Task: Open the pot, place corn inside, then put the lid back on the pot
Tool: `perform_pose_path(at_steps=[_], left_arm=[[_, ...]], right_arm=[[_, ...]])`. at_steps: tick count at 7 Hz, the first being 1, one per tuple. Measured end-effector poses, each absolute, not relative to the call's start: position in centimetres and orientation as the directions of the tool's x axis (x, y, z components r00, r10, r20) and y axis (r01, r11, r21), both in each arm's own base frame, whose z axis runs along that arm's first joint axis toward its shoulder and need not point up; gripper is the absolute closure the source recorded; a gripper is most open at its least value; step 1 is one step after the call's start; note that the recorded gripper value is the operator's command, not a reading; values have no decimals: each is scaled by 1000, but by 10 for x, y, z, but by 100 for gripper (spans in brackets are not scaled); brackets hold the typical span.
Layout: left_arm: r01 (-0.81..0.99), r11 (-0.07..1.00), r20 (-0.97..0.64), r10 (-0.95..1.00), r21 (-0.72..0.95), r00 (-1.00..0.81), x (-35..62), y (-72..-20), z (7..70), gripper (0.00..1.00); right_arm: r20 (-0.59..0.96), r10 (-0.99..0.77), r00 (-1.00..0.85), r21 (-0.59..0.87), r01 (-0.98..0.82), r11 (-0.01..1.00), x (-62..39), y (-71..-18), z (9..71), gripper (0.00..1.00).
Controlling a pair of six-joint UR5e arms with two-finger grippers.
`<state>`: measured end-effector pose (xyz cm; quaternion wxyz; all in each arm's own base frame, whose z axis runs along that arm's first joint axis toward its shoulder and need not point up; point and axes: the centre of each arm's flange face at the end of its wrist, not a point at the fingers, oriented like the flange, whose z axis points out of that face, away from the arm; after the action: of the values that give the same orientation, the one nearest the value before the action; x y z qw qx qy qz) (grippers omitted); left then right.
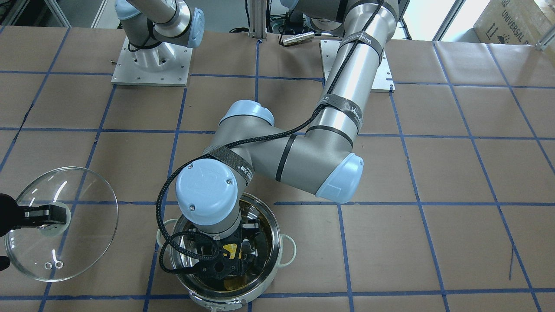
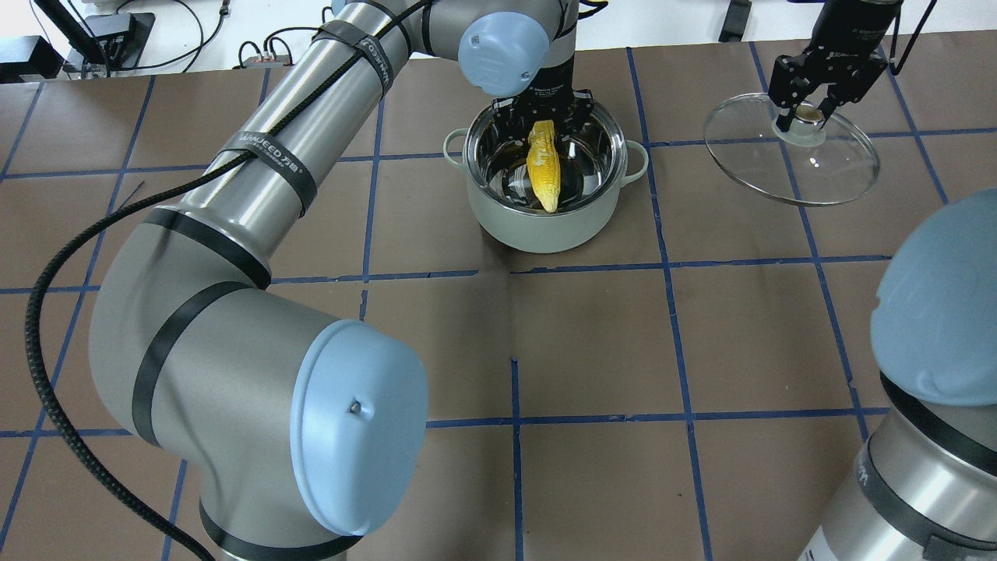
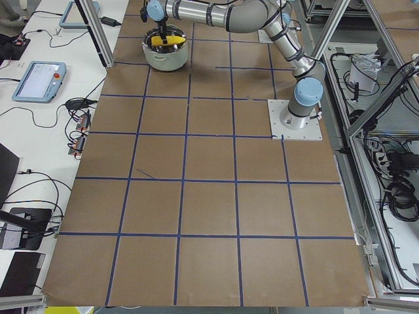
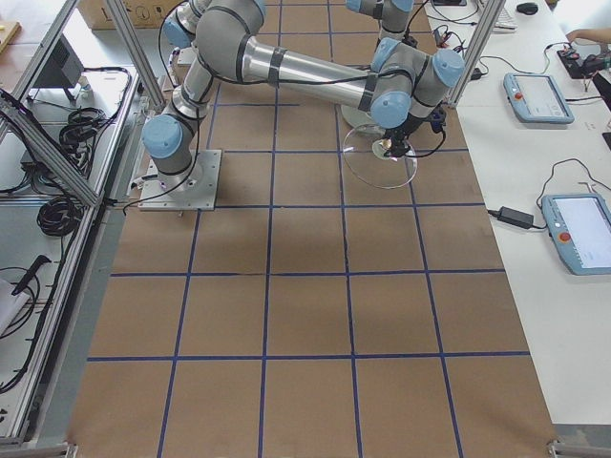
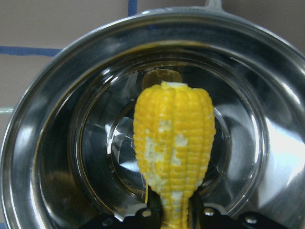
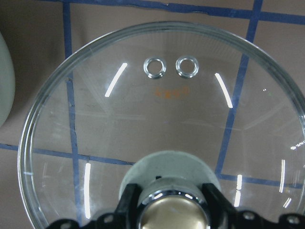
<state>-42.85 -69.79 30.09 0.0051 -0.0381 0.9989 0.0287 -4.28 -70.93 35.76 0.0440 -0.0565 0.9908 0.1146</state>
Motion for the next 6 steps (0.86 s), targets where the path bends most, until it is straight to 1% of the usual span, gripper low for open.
perform_pose_path(at_steps=[2, 3, 4, 6], left_arm=[[-48, 997, -9, -48, 53, -999, -422, -698, 313, 2], [-11, 999, -5, -11, 47, -1000, -413, -700, 323, 3], [35, 998, 1, 35, 44, -999, -395, -704, 337, 3], [120, 991, 15, 119, 54, -993, -328, -708, 383, 3]], right_arm=[[-95, -95, -991, 214, -114, 970, -41, -709, 362, 83], [-86, -79, -993, 200, -95, 975, -36, -708, 371, 85], [-74, -55, -996, 180, -68, 981, -20, -704, 388, 85], [-55, -42, -998, 152, -50, 987, 52, -694, 413, 85]])
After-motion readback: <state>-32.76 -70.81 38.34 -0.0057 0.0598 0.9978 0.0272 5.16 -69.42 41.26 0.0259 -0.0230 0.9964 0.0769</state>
